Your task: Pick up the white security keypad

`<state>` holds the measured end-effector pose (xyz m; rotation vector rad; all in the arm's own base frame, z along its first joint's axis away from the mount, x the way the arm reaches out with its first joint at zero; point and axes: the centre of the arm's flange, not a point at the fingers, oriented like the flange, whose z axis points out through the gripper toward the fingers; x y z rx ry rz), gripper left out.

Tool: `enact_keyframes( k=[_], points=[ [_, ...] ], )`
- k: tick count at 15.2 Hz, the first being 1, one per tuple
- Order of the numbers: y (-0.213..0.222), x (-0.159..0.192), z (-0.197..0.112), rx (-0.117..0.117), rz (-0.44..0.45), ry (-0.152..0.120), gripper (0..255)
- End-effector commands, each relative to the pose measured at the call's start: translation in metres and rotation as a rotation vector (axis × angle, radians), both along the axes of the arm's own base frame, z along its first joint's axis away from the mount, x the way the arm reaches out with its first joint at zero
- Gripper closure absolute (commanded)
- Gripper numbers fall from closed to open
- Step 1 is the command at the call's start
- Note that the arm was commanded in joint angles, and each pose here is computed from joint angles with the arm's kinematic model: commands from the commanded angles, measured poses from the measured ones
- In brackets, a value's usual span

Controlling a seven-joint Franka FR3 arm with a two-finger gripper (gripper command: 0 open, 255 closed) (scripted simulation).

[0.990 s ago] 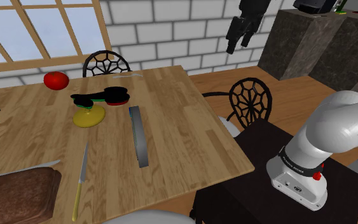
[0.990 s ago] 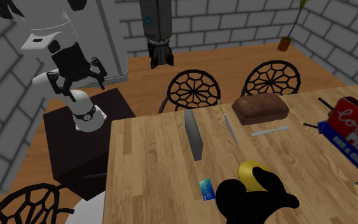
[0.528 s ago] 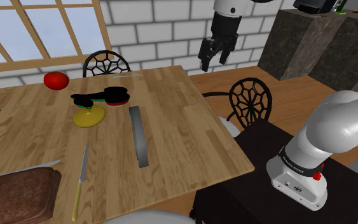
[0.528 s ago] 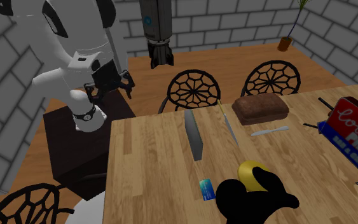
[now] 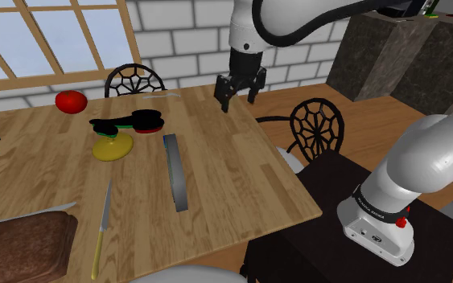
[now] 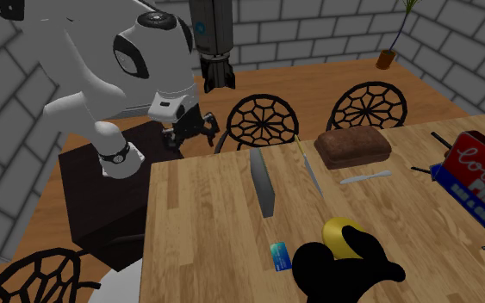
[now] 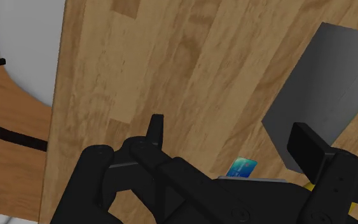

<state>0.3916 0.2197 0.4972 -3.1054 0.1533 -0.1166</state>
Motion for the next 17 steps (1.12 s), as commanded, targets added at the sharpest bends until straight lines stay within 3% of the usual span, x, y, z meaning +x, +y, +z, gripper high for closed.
enact_keyframes(
  k=[1, 17],
  points=[
    [0.018, 0.011, -0.013, 0.006, -0.025, 0.004, 0],
    [0.160, 0.115, -0.129, 0.040, -0.203, 0.042, 0]
  ],
)
